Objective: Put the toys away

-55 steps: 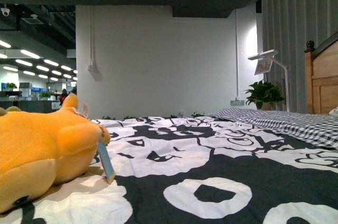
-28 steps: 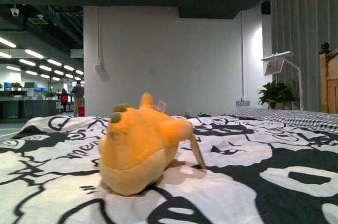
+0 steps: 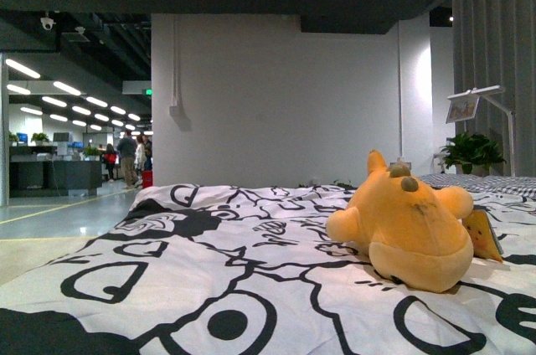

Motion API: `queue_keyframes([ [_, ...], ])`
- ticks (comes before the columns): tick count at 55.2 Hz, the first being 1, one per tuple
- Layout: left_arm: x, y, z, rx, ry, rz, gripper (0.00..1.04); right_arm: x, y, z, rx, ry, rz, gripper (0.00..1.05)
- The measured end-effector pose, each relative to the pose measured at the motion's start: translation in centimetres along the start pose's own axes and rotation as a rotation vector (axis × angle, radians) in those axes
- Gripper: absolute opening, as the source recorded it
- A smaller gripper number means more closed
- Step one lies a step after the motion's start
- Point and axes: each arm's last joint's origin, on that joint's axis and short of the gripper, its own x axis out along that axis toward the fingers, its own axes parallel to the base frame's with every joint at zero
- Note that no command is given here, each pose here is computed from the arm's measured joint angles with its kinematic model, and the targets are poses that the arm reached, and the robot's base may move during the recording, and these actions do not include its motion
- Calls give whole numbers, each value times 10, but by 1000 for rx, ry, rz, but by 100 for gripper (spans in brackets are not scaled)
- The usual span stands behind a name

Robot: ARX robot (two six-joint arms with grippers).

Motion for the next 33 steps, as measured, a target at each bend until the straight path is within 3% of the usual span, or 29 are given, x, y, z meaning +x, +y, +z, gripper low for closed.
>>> queue_keyframes([
  [5, 0, 0, 0, 0, 0, 1, 98, 0, 0, 0, 0, 0, -2, 98],
  [12, 0, 0, 0, 0, 0, -1, 98, 3, 1, -5, 66, 61, -246, 98],
  [16, 0, 0, 0, 0, 0, -2, 98, 5, 2, -5, 86, 60, -304, 98],
  [24, 0, 0, 0, 0, 0, -2, 98, 17, 6, 4, 116, 38, -281, 98],
  [33, 0, 0, 0, 0, 0, -2, 98, 62, 17, 38, 144, -64, -223, 98],
])
